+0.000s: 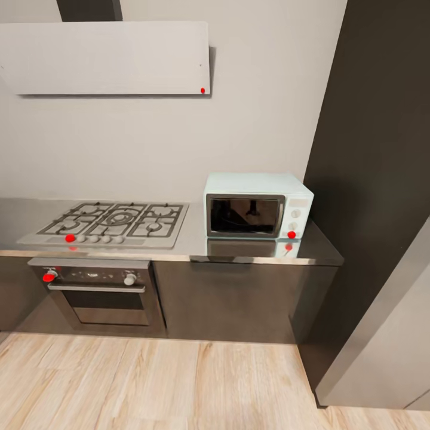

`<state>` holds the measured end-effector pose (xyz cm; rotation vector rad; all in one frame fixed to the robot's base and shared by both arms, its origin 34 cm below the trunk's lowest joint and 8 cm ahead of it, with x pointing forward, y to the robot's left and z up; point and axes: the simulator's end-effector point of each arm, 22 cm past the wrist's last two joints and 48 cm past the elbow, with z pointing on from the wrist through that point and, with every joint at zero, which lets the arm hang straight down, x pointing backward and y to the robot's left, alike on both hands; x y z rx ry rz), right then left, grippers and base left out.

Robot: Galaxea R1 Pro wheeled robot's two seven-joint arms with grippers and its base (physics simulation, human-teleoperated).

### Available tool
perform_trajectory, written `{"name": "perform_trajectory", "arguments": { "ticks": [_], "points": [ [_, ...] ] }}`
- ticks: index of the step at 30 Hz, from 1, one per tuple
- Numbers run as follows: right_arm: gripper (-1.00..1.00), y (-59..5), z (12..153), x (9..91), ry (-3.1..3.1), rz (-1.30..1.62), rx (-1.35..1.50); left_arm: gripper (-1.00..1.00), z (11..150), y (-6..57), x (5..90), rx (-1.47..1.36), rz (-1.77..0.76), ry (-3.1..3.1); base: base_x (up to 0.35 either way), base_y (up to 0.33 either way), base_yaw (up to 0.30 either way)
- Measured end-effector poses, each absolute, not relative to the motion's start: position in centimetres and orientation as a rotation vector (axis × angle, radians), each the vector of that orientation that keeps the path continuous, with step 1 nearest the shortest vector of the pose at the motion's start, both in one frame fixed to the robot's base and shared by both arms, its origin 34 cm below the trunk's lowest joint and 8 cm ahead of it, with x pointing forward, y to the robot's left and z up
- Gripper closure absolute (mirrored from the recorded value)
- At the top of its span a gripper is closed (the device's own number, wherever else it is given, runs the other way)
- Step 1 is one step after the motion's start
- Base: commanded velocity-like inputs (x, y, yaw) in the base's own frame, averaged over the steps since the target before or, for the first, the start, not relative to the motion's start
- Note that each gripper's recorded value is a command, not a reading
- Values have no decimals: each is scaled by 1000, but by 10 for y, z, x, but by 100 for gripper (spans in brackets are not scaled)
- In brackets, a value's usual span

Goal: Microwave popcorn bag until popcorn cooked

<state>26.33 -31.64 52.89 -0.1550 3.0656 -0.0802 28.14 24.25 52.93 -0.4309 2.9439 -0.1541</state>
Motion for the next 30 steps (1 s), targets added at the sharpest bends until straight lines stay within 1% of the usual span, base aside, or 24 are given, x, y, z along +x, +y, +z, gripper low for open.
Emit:
{"name": "perform_trajectory", "arguments": {
  "ticks": [30],
  "points": [
    [-100,-313,529,261,3077,-73,-150,-100,529,243,281,-432,-153,2944,3,0,0]
  ]
}}
